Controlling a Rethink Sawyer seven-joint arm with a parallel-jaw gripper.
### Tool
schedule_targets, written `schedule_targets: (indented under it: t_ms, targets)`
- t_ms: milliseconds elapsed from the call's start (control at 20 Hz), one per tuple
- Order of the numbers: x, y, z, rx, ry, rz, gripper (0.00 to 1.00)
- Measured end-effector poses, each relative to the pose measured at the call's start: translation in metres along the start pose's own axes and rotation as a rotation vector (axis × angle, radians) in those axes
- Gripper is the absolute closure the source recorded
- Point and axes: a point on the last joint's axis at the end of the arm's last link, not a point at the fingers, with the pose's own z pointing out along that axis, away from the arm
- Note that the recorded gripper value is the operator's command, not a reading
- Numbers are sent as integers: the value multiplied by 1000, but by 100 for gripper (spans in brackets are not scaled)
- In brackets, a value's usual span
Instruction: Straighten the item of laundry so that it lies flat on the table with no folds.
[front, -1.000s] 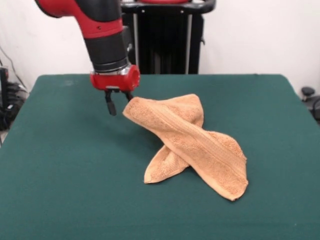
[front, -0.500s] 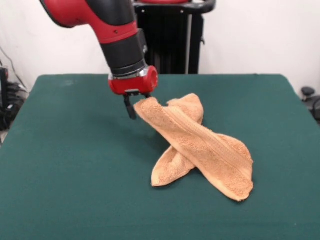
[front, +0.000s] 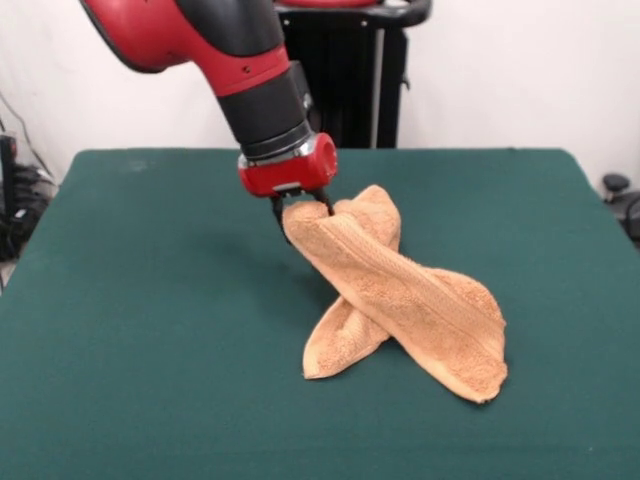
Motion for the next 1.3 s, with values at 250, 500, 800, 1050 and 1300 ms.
schedule_targets:
  t_ms: [250, 500, 800, 1050, 1300]
  targets:
    - [7, -1, 5, -17, 9, -13, 0]
    - [10, 8, 6, -30, 9, -54, 0]
    - [12, 9, 6, -30, 8, -71, 0]
    - [12, 9, 6, -29, 6, -76, 0]
    - [8, 13, -5, -9, -14, -119, 0]
